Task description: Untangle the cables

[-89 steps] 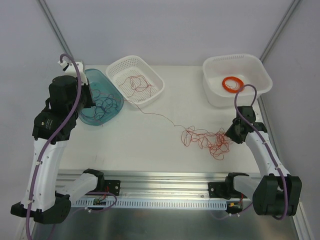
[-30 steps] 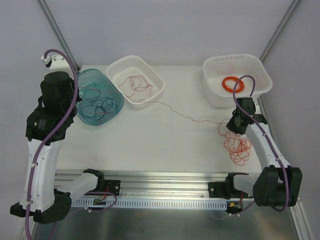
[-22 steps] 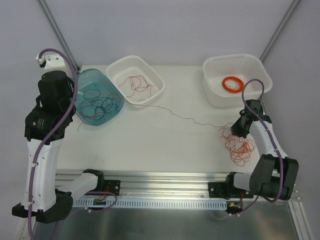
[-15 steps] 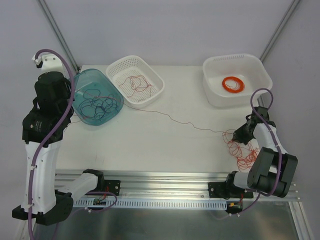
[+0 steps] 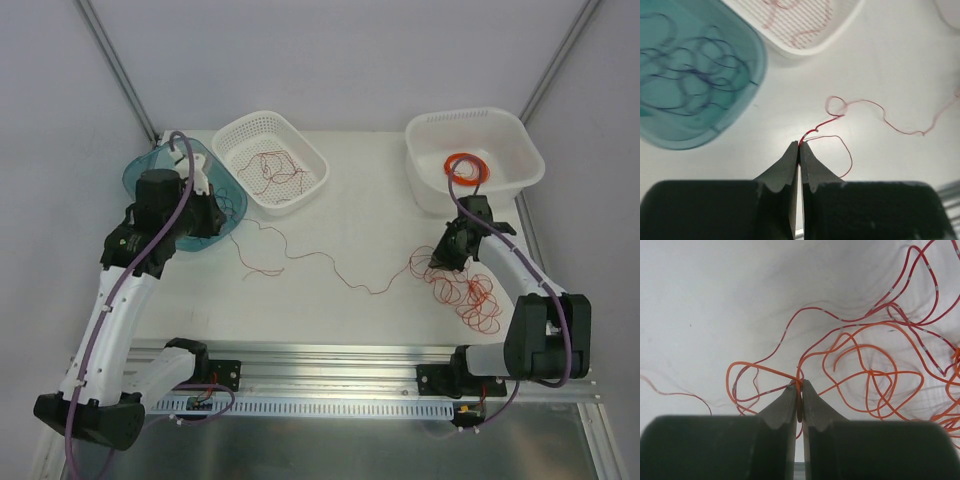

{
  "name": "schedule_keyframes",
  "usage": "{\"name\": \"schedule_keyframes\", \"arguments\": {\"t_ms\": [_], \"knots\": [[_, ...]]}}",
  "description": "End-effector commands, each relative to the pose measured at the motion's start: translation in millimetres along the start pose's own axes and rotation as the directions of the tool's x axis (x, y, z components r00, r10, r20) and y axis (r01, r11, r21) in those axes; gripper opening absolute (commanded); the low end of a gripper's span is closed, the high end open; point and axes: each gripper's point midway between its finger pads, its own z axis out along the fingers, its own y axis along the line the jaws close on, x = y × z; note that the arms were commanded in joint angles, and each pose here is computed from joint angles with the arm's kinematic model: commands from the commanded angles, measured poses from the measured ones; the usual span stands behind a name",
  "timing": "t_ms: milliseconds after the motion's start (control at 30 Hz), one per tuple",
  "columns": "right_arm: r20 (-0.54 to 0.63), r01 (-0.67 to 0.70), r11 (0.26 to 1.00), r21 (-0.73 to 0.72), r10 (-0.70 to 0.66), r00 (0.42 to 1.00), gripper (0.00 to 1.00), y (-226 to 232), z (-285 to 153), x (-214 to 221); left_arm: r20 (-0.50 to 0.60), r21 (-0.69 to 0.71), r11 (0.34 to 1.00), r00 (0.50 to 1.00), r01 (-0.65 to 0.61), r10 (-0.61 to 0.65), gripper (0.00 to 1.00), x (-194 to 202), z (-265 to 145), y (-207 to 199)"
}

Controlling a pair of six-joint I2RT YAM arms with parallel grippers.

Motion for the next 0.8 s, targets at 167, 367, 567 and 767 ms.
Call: {"name": "schedule_keyframes", "arguments": {"t_ms": [167, 367, 567, 767], "knots": [[0.023, 0.231, 0.967, -0.104, -0.23, 0.973, 0.07, 58.6, -9.7, 17.0, -0.157, 0.397, 0.914, 0.987, 0.081, -0.02, 0.31, 86.7, 59.2, -87.4], [0.045, 0.306, 0.941, -0.142, -0.303, 0.952, 0.06, 83.9, -24.2, 21.4, -0.121, 0.549, 0.836, 0.991, 0.017, 0.06, 0.73, 95.3, 72.0, -134.8], [0.084, 0.32, 0.929, -0.185, -0.309, 0.947, 0.06, 98.2, -43.8, 18.2, -0.062, 0.68, 0.733, 0.995, -0.019, 0.083, 0.89, 97.7, 77.5, -187.4], [0.112, 0.305, 0.917, -0.256, -0.285, 0.952, 0.06, 110.7, -59.9, 18.9, -0.02, 0.746, 0.666, 0.999, -0.008, 0.036, 0.88, 116.1, 111.3, -239.3]]}}
